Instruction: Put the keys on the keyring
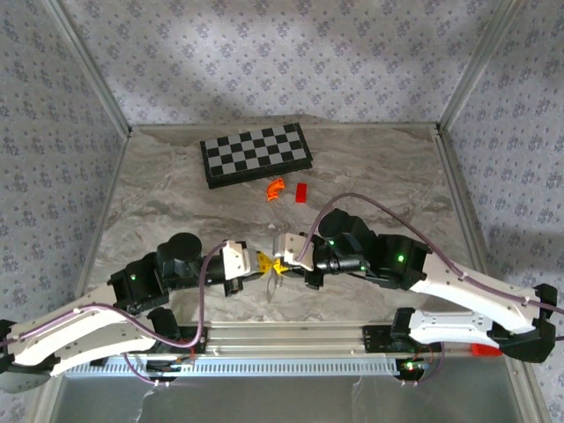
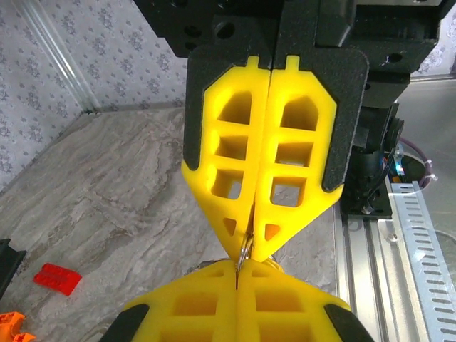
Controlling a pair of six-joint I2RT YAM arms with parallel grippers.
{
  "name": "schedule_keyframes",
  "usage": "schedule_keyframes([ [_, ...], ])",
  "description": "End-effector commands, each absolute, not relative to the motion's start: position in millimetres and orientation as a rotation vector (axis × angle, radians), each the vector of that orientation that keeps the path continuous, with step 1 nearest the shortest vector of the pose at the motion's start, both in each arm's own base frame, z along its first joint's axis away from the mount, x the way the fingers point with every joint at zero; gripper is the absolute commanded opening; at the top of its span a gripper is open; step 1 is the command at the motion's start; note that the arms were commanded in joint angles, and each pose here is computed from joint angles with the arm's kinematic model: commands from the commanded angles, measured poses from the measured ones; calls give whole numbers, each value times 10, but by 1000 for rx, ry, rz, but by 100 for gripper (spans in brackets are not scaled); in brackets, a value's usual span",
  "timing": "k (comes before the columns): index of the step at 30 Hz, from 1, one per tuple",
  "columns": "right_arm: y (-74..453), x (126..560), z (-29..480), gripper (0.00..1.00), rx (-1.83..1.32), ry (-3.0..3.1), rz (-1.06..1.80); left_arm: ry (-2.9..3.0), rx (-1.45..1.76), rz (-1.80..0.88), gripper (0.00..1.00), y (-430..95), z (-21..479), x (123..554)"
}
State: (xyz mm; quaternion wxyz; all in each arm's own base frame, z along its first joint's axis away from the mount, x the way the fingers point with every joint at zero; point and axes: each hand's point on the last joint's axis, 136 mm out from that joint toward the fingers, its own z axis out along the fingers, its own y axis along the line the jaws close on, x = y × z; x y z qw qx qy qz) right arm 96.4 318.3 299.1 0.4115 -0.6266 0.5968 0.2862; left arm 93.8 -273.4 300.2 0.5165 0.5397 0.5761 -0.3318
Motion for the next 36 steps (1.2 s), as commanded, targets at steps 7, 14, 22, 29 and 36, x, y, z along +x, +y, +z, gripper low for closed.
schedule_keyframes([
  [7,3175,876,3279,27,-1504,1423,806,1121,1105,-965,0,-2691,3663,796],
  [14,3139,822,3406,23,-1443,1376,897,1067,1102,-1047,0,-2727,3711,699],
  [22,3111,766,3497,21,-1414,1338,959,1032,1103,-1090,0,-2739,3716,639],
  [29,3120,768,3507,22,-1395,1331,988,1037,1113,-1099,0,-2757,3695,631],
  [36,3121,803,3487,6,-1381,1336,980,1040,1117,-1100,0,-2758,3685,628],
])
